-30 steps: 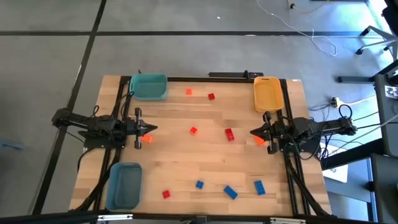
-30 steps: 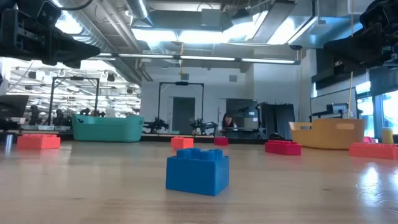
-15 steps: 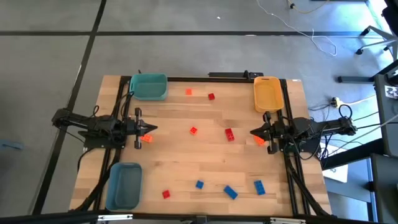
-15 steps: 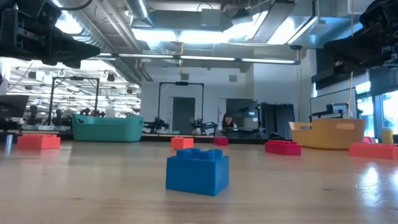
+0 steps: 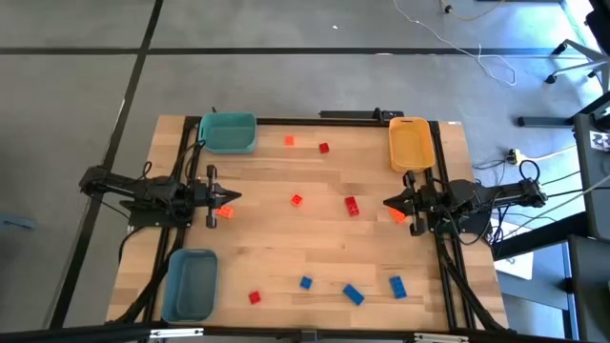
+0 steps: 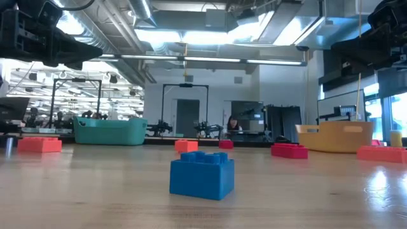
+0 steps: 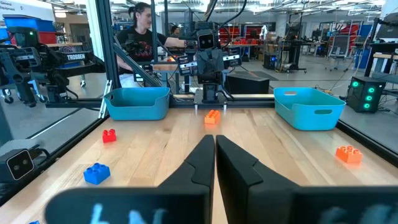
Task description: Sort & place blocks by color
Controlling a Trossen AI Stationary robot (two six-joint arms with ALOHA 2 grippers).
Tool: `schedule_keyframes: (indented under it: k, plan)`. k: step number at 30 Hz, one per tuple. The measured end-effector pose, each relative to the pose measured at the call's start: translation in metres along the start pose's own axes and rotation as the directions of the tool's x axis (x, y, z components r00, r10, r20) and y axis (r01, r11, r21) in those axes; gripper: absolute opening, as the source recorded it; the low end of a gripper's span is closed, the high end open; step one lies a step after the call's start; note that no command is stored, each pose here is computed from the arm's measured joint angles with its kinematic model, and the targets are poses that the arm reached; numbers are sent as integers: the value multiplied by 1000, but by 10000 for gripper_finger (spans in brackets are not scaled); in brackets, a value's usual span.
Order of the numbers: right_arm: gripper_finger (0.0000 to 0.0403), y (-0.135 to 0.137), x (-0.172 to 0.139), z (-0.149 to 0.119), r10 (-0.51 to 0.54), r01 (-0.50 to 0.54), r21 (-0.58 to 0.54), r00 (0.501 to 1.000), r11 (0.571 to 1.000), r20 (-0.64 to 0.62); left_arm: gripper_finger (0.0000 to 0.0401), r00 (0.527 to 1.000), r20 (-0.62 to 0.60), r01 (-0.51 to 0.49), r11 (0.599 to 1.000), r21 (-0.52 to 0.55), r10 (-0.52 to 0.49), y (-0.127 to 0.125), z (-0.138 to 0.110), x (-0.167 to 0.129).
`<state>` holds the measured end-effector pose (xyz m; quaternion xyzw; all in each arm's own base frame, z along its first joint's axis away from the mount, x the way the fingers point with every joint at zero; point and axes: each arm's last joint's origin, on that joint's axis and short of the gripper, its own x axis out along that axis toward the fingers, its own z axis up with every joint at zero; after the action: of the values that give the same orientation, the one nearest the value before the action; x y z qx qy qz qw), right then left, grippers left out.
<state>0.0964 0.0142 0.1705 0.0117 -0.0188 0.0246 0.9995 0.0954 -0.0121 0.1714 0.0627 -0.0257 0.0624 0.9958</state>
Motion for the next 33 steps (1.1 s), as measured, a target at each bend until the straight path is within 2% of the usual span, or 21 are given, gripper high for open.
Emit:
schedule_keyframes:
  k: [5,8,12,15,19,22,28,33]
  plan:
    - [19,0,0,1,1,-1,10,1000,1000,8,0,1000,0,0,1000,0,0,0,0,0]
    - [19,0,0,2,14,-15,59,1000,998,20,0,1000,0,0,1000,0,0,0,0,0]
    - [19,4,-2,18,138,-138,-7,980,990,145,0,1000,-1,0,1000,-1,0,0,0,0]
    - [19,6,-9,44,219,-211,-62,957,976,189,0,1000,0,0,1000,-1,0,0,0,0]
    - [19,5,-18,68,217,-213,-69,974,975,59,0,1000,0,0,1000,-1,0,0,0,0]
    - [19,4,-26,91,203,-201,-74,979,977,16,0,1000,0,0,1000,-1,0,0,0,0]
    - [19,3,-31,123,164,-161,38,983,986,-79,0,1000,0,0,1000,-1,0,0,0,0]
    - [19,3,-27,137,156,-132,109,955,985,-254,0,1000,0,0,1000,-1,0,0,0,0]
